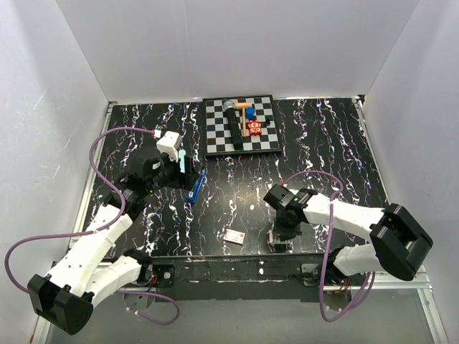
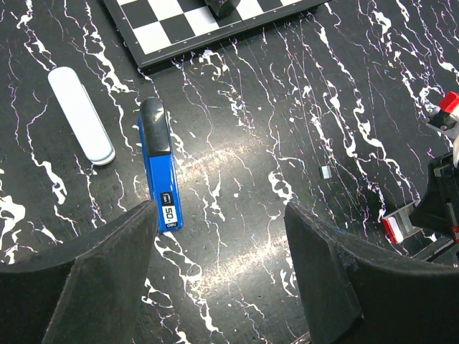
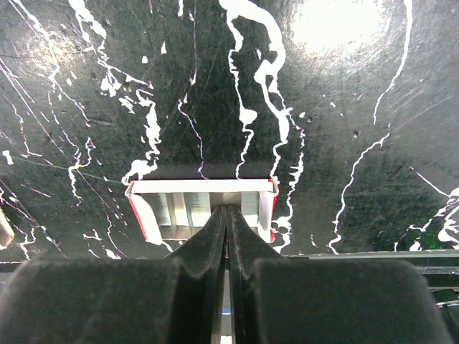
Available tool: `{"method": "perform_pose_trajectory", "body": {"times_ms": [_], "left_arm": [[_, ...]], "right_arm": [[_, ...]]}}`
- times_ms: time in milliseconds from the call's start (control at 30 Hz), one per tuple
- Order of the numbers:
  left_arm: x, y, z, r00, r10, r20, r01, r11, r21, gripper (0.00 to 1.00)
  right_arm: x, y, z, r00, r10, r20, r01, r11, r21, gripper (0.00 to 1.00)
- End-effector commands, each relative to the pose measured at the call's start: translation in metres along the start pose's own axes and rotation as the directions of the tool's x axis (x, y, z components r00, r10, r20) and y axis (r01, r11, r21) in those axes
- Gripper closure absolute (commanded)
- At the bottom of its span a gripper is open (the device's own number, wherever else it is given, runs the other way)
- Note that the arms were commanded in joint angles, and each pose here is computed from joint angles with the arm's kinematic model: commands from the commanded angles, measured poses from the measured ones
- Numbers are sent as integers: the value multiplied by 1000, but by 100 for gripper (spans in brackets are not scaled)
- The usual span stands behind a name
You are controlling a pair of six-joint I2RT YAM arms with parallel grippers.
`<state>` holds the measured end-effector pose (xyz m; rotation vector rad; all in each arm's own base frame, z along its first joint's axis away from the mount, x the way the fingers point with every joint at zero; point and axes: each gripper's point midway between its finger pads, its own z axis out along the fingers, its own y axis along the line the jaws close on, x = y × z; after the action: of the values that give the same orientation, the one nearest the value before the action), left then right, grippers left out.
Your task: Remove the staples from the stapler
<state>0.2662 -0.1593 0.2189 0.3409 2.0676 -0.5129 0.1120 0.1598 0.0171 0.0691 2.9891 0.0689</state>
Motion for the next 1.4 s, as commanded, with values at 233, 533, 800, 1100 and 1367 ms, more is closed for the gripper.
{"method": "perform_pose_trajectory", "body": {"times_ms": [233,533,800,1100,1367], "left_arm": [[-1,0,-1,1000,10,11,-10,1000,1,29],[-2,0,-1,1000,10,13,-10,1000,1,29],[-1,0,-1,1000,11,10,-11,1000,2,29],[-1,-1,-2,1000,11,12,-12,1000,4,29],[-2,-1,-2,1000,12,14,-12,1000,3,28]], "right_arm": [[-5,3,-3,1000,1,14,-1,1000,-10,82],[-4,2,-2,1000,2,12,-2,1000,-8,78],[-3,2,-2,1000,1,11,-1,1000,-7,73],[-4,3,-3,1000,0,15,0,1000,-14,68],[-5,3,-4,1000,2,19,-2,1000,-20,68]]}}
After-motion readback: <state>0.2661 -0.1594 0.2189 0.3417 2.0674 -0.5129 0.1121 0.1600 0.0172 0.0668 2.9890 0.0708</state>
